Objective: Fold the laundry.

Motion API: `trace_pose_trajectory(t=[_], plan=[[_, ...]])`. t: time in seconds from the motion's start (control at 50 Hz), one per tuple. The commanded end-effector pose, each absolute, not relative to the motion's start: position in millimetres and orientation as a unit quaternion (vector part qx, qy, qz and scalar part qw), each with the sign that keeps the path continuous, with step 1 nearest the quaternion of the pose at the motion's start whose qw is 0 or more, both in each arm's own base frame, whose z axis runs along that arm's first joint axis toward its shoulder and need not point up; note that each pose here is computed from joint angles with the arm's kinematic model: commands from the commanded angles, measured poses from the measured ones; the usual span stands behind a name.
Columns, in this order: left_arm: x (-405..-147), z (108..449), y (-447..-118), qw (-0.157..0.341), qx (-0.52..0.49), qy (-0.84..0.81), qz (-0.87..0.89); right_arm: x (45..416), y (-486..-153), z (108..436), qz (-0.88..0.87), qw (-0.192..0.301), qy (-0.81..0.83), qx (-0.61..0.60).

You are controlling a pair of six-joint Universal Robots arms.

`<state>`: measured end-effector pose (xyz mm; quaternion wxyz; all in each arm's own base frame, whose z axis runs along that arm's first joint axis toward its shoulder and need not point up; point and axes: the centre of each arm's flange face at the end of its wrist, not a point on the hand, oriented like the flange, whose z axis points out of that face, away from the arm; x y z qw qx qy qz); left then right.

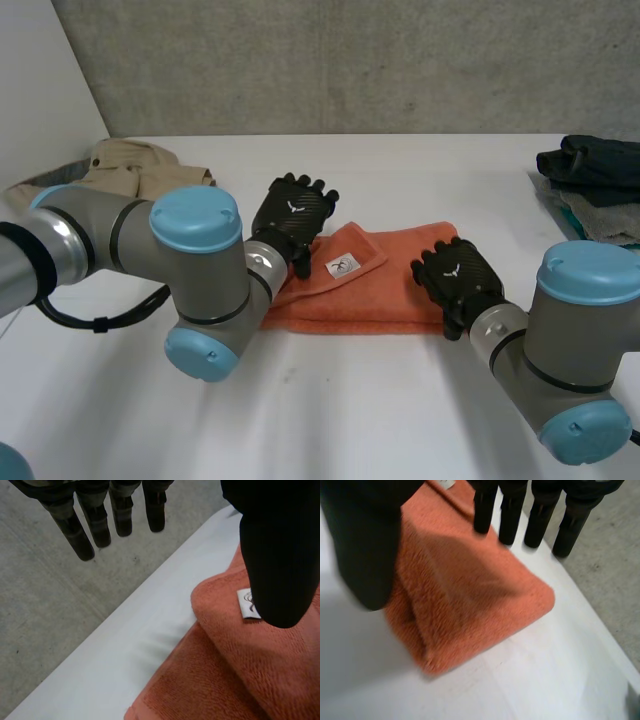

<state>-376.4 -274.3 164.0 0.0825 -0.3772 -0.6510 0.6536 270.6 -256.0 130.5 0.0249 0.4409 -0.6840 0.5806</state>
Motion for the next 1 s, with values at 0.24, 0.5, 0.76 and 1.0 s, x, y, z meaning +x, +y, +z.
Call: trace_pose_trajectory(t=[0.24,0.5,0.76,1.0], plan=[[-406,195,-239,0.124,-0.43,-0.635,0.629,273,-256,128,0.586,0.023,-0.693,0.419],[-423,164,-244,0.075,-0.473,-0.651,0.588,267,-261,120,0.574,0.036,-0.706,0.415],[-428,150,-266,0.02,-0.48,-0.638,0.602,273,-251,115,0.57,0.027,-0.7,0.428],[-429,139,-266,0.027,-0.497,-0.642,0.583,275,-250,114,0.571,0.025,-0.699,0.43]])
